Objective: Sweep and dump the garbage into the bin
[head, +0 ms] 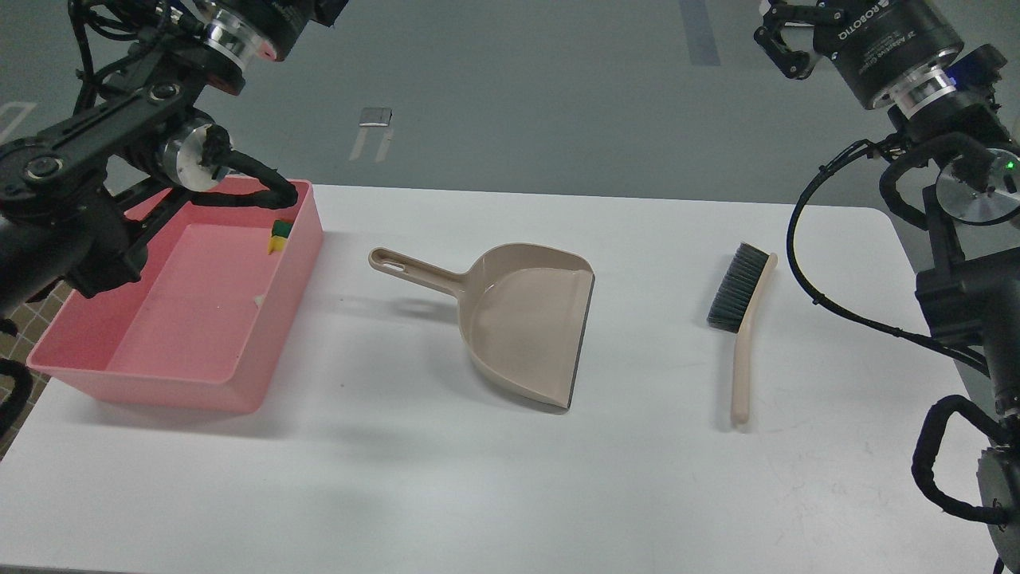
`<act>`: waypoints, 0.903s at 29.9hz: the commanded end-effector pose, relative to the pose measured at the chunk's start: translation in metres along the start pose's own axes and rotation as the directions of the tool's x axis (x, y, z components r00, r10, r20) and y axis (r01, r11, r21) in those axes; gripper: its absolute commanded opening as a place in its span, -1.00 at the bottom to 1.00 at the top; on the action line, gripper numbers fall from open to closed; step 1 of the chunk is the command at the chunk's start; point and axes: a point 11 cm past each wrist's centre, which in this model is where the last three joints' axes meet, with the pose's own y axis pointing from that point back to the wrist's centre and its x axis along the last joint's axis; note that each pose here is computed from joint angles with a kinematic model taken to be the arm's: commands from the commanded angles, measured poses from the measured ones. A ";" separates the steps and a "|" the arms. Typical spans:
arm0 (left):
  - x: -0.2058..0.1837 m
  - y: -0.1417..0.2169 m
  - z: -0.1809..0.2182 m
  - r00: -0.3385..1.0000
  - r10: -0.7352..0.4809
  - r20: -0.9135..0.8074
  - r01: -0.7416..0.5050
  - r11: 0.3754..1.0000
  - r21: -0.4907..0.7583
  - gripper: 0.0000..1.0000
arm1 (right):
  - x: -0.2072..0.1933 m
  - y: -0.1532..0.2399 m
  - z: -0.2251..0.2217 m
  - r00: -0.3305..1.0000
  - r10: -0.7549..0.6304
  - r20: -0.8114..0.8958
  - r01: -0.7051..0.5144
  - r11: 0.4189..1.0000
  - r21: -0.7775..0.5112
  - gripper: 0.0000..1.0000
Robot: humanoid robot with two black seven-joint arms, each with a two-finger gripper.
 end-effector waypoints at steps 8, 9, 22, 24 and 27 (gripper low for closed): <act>0.006 0.016 -0.071 0.943 -0.001 -0.332 0.008 1.000 0.019 0.95 | 0.023 0.004 0.044 0.981 0.084 0.177 -0.081 0.996 -0.027 0.93; 0.004 0.021 -0.081 0.937 0.007 -0.348 0.005 0.999 0.034 0.95 | 0.022 0.003 0.047 0.979 0.086 0.184 -0.082 0.996 -0.028 0.93; -0.013 0.040 -0.100 0.908 0.002 -0.418 0.023 0.998 0.054 0.95 | 0.009 -0.002 0.074 0.968 0.070 0.242 -0.062 0.997 -0.042 0.95; -0.013 0.040 -0.100 0.909 0.003 -0.418 0.021 0.998 0.054 0.95 | 0.010 0.001 0.080 0.965 0.078 0.249 -0.067 0.997 -0.049 0.95; -0.014 0.039 -0.100 0.909 0.003 -0.418 0.021 0.998 0.053 0.95 | 0.011 0.005 0.085 0.963 0.084 0.255 -0.072 0.996 -0.056 1.00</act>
